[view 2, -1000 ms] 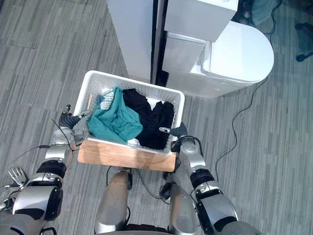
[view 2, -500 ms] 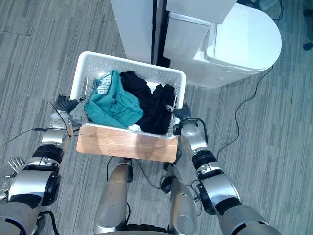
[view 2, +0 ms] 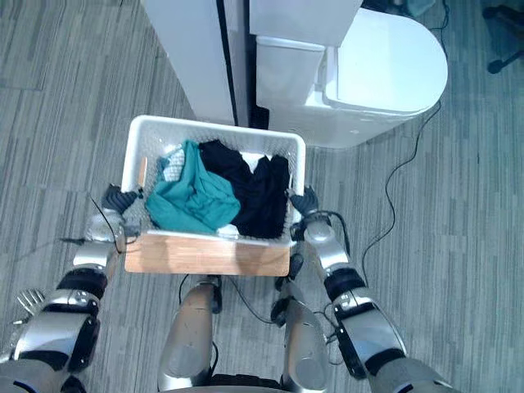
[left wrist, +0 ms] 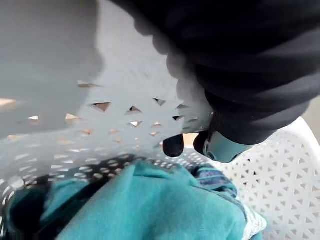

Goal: Pick up the laundry basket with both hands and put the clothes into the washing machine.

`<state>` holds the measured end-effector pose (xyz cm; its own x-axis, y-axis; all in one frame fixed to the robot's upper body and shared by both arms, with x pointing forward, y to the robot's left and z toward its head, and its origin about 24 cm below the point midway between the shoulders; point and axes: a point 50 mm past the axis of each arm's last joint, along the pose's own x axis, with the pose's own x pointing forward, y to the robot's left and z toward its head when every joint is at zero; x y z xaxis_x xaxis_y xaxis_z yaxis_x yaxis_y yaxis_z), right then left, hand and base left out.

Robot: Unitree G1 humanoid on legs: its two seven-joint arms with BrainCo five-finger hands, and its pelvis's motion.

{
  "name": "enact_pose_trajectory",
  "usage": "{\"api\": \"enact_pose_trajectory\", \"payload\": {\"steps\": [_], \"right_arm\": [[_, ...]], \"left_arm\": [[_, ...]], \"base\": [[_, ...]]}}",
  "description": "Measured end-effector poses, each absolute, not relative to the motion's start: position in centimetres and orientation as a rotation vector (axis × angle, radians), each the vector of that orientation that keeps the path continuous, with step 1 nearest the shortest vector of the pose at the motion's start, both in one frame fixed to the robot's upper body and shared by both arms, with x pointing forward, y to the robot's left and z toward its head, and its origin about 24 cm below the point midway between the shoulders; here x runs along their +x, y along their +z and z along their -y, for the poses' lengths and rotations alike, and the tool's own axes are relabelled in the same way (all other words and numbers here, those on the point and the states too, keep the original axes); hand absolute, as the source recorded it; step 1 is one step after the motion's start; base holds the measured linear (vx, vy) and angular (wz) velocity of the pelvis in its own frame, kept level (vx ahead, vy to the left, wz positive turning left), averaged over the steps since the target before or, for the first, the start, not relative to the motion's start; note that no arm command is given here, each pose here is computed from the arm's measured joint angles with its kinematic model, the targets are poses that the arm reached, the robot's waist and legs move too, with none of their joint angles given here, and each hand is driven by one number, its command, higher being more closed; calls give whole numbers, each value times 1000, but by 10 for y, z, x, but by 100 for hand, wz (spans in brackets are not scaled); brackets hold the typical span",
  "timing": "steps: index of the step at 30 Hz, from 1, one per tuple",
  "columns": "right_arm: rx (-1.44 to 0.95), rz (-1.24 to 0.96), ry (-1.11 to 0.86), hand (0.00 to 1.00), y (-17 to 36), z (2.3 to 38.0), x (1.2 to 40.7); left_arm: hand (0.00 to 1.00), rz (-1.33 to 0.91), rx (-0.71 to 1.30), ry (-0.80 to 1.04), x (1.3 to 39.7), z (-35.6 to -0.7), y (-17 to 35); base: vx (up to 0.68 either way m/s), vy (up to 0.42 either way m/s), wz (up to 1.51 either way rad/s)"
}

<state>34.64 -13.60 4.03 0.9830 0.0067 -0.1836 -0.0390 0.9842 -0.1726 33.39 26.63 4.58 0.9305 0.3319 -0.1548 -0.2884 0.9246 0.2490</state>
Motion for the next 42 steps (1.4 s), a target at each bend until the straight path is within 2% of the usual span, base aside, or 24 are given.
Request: {"api": "enact_pose_trajectory", "payload": {"steps": [4, 7, 12, 16, 28, 34, 37, 42], "right_arm": [[-151, -200, -21, 100, 24, 158, 318], [-138, -201, -45, 100, 20, 173, 306], [-104, -244, -52, 100, 5, 186, 284], [-92, -277, -31, 100, -5, 186, 275], [-56, -345, -11, 100, -24, 190, 259], [52, -342, -90, 100, -32, 195, 236], [115, -380, -177, 100, -42, 198, 215], [122, -405, -198, 100, -49, 201, 205]], "left_arm": [[100, -243, 79, 271, 303, -244, 11], [100, -238, 6, 231, 291, -230, 3], [100, -289, -116, 221, 255, -221, -22], [100, -314, -163, 251, 222, -218, -34], [100, -360, -218, 277, 180, -210, -44], [100, -299, -153, 221, 191, -208, -27], [100, -293, -80, 129, 206, -203, -20], [100, -297, -47, 107, 212, -200, -19]], "base": [[96, 32, -11], [82, 5, -9], [135, -11, 4], [148, -22, 30], [-108, 26, 20], [-347, 232, -48], [-571, 282, -74], [-450, 113, -105]]}}
